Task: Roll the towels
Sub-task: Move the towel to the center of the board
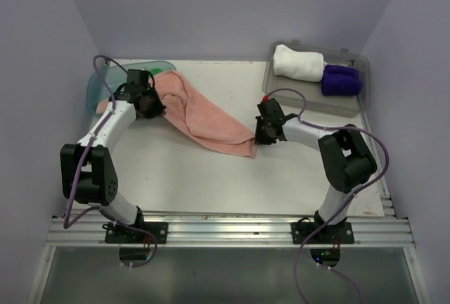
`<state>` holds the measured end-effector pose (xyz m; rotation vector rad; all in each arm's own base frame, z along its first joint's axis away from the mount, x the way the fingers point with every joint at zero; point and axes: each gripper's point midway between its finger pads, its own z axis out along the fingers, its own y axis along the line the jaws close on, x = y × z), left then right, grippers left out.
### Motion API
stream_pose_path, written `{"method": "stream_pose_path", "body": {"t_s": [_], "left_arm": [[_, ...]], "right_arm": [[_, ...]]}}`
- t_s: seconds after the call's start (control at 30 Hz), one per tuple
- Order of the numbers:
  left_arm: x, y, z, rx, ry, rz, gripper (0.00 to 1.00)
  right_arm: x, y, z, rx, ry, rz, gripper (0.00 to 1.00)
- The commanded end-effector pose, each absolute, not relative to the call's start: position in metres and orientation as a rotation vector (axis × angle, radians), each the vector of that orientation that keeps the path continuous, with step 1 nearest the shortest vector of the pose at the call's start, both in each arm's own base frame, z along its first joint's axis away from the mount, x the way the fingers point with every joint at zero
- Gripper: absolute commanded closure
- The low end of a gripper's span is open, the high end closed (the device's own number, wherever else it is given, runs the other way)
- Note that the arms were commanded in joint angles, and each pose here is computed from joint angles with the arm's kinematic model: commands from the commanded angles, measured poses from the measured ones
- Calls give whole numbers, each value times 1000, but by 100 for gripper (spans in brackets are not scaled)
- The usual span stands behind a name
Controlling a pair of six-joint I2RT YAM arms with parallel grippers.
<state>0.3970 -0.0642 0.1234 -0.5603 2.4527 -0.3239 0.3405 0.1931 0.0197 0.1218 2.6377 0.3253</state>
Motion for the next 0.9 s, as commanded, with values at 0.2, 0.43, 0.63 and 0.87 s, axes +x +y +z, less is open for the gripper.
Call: {"method": "stream_pose_path", "body": {"t_s": [0.2, 0.43, 0.63, 0.87], "left_arm": [[430, -48, 280, -401, 2160, -290, 100], [443, 10, 372, -433, 1976, -253, 100], [435, 39, 448, -429, 1802, -321, 100], [366, -3, 561, -185, 1516, -446, 100]], "right_arm": [[407, 238, 165, 136, 2301, 530, 100], [426, 265, 346, 116, 1933, 799, 100], [408, 276, 420, 74, 1776, 931, 100], [370, 243, 476, 84, 1631, 907, 100]]}}
